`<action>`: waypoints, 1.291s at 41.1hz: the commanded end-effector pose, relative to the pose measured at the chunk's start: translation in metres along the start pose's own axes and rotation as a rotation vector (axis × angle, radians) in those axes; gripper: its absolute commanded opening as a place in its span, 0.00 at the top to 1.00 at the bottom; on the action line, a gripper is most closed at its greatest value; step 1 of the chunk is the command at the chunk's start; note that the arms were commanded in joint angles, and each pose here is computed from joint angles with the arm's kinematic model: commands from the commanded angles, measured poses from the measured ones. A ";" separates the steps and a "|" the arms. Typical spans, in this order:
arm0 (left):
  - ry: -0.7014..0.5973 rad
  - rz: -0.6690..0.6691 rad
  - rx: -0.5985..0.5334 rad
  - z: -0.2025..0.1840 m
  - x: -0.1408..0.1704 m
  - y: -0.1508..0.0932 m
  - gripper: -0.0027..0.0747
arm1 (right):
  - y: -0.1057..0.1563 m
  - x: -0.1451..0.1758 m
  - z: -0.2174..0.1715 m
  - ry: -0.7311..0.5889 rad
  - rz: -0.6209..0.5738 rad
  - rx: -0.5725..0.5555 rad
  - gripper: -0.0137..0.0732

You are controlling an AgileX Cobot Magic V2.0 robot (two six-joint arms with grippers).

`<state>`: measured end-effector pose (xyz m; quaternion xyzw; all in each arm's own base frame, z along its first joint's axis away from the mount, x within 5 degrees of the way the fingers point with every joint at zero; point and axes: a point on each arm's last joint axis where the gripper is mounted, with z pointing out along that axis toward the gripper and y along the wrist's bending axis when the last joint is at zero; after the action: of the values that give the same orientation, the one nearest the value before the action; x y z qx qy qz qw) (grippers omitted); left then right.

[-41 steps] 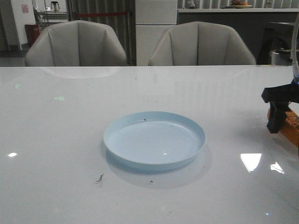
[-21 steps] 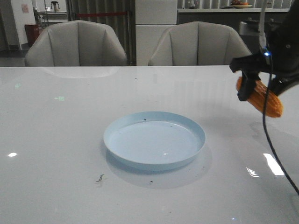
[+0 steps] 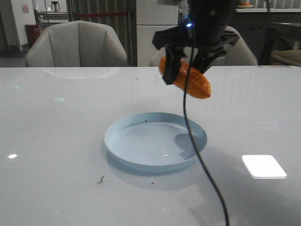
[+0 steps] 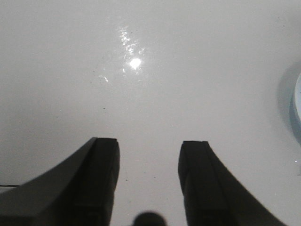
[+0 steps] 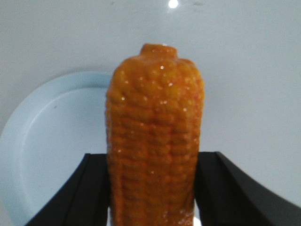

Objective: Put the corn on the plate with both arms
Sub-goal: 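Carry the corn with the right gripper over the plate and lower it, then open the right gripper and lift it away from the corn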

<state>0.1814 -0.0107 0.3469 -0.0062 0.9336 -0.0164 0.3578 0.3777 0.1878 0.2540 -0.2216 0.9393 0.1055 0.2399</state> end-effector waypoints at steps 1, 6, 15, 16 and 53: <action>-0.108 -0.016 0.014 -0.011 -0.011 -0.001 0.49 | 0.017 -0.009 -0.009 -0.040 -0.066 -0.018 0.60; -0.107 -0.016 0.013 -0.011 -0.011 -0.001 0.49 | 0.031 -0.002 0.015 0.019 -0.093 -0.037 0.60; -0.105 -0.016 0.013 -0.011 -0.011 -0.001 0.49 | 0.041 0.007 0.044 0.087 -0.112 -0.048 0.55; -0.103 -0.016 0.013 -0.011 -0.011 -0.001 0.49 | 0.042 0.008 0.045 0.090 -0.114 -0.049 0.52; -0.105 -0.007 0.002 -0.011 -0.011 0.000 0.49 | -0.003 -0.053 -0.202 -0.331 0.025 0.011 0.17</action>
<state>0.1813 -0.0110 0.3464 -0.0076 0.9339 -0.0185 0.3569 0.3732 0.1826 0.3764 -0.2213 0.9244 0.1272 0.2836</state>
